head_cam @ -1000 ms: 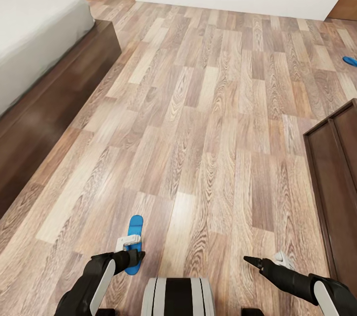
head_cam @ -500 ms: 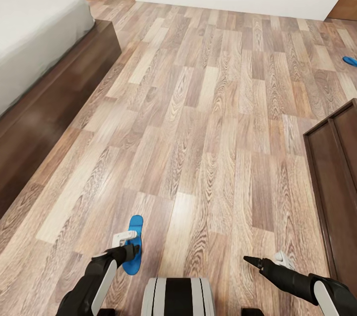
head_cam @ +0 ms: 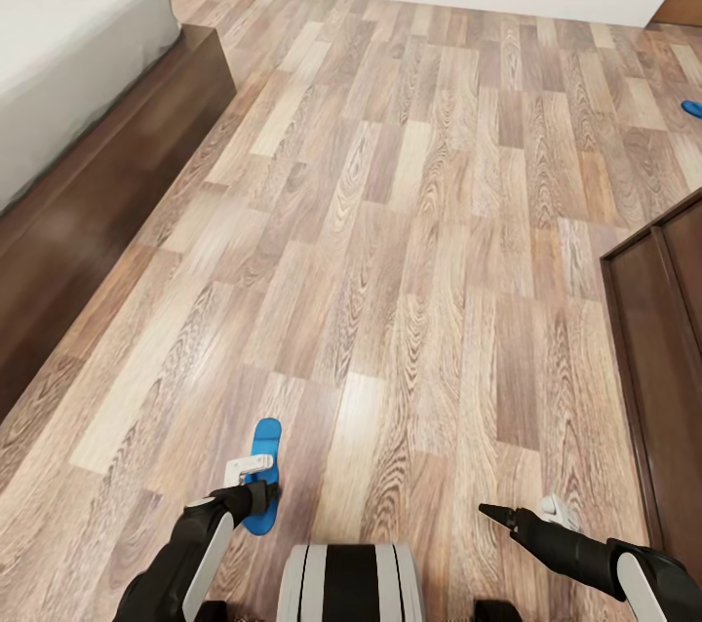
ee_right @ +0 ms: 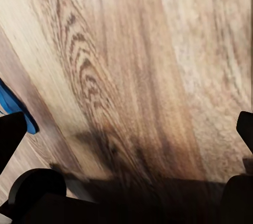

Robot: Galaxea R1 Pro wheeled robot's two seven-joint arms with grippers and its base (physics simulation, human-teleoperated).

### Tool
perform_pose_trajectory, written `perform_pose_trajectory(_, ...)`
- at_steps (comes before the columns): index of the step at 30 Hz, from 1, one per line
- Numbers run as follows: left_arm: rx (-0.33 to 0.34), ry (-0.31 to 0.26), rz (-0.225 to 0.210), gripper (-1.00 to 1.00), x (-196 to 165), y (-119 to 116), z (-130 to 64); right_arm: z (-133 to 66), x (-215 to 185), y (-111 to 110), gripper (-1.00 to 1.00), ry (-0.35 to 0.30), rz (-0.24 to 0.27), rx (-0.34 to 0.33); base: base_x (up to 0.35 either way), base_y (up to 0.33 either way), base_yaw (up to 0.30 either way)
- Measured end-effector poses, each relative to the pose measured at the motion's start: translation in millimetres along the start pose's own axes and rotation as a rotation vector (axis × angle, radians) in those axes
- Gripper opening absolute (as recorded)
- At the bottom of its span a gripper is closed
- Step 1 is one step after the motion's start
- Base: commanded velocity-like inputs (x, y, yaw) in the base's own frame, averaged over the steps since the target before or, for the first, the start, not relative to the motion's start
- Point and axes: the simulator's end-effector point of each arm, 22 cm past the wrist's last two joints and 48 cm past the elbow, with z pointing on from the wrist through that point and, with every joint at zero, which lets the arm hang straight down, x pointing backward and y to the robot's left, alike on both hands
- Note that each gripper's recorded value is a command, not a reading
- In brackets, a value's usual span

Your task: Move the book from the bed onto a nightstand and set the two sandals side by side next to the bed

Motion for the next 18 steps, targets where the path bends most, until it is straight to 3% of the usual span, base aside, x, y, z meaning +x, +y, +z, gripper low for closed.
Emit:
perform_pose_trajectory(12,-0.003,0.02,0.0,1.0,8.9,1.6,6.4,4.4,4.9,-6.7,1.0,0.014,0.011,0.01,0.001,0.0,0.0)
perform_pose_trajectory(18,-0.003,0.019,0.001,1.0,8.5,1.1,6.1,4.4,4.9,-6.6,1.0,0.014,0.011,0.01,0.152,0.0,0.0)
